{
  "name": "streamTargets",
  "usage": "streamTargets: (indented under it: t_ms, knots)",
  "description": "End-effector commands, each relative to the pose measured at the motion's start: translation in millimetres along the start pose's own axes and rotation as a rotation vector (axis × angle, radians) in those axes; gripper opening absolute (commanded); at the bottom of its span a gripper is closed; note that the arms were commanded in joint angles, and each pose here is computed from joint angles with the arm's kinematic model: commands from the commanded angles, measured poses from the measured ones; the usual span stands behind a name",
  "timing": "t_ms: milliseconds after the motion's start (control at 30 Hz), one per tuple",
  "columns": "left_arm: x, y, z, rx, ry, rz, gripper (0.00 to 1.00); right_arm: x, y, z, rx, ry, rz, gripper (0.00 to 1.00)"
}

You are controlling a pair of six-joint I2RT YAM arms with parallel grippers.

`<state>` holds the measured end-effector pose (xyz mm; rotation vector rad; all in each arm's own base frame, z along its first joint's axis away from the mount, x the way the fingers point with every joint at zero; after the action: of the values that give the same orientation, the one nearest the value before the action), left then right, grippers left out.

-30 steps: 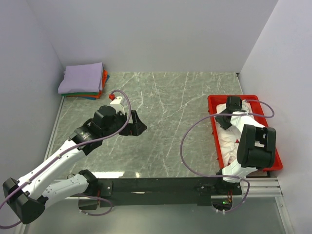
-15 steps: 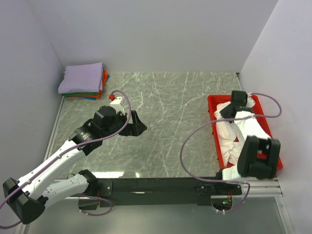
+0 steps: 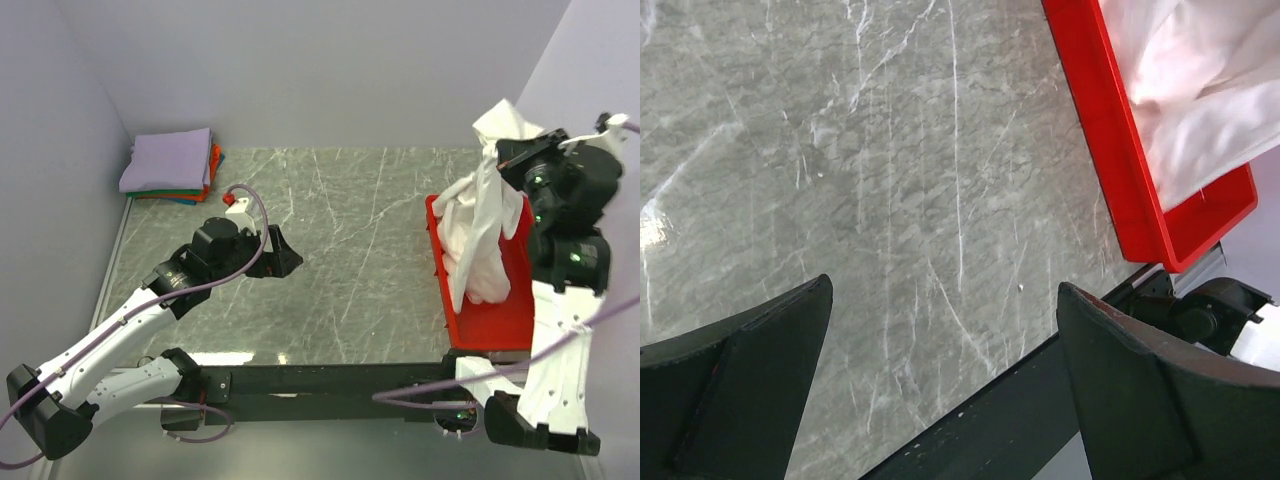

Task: Fold and stack the t-shirts
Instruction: Grab the tshirt from the pile, then move the tshirt to the center of the board

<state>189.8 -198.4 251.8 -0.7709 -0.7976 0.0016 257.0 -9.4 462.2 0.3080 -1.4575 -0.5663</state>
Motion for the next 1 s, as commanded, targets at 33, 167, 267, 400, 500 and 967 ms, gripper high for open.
streamTargets:
  t_ms: [33, 167, 267, 400, 500, 967]
  knots:
    - [7, -9, -1, -0.050, -0.038, 0.019, 0.99, 55, 67, 66, 0.318, -0.111, 0.012, 0.00]
    - [7, -9, 0, -0.055, -0.051, 0.034, 0.99, 85, 106, 102, 0.527, -0.177, -0.012, 0.00]
    - [6, -10, 0, -0.067, -0.052, 0.048, 0.99, 105, 127, 125, 0.646, -0.228, -0.043, 0.00]
    - [2, -11, -1, -0.098, -0.050, 0.061, 0.99, 122, 145, 146, 0.762, -0.262, -0.094, 0.00]
    - [-2, -11, -1, -0.117, -0.049, 0.074, 0.98, 116, 154, 141, 0.848, -0.211, -0.136, 0.00]
    - [-17, -42, 35, -0.485, -0.049, -0.006, 0.89, 26, 211, 51, 0.816, 0.042, -0.119, 0.00]
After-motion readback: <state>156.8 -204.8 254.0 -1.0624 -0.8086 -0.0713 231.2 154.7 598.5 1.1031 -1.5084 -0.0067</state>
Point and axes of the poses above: each gripper's point midway between its finger pads, its own z axis back along the fingers, its own y axis along the line the jaws close on, x = y × z, the point moved 5 cm from there along z, back along the fingers, and after that the axes turned 6 degrees about z, right-handed, at the moved point
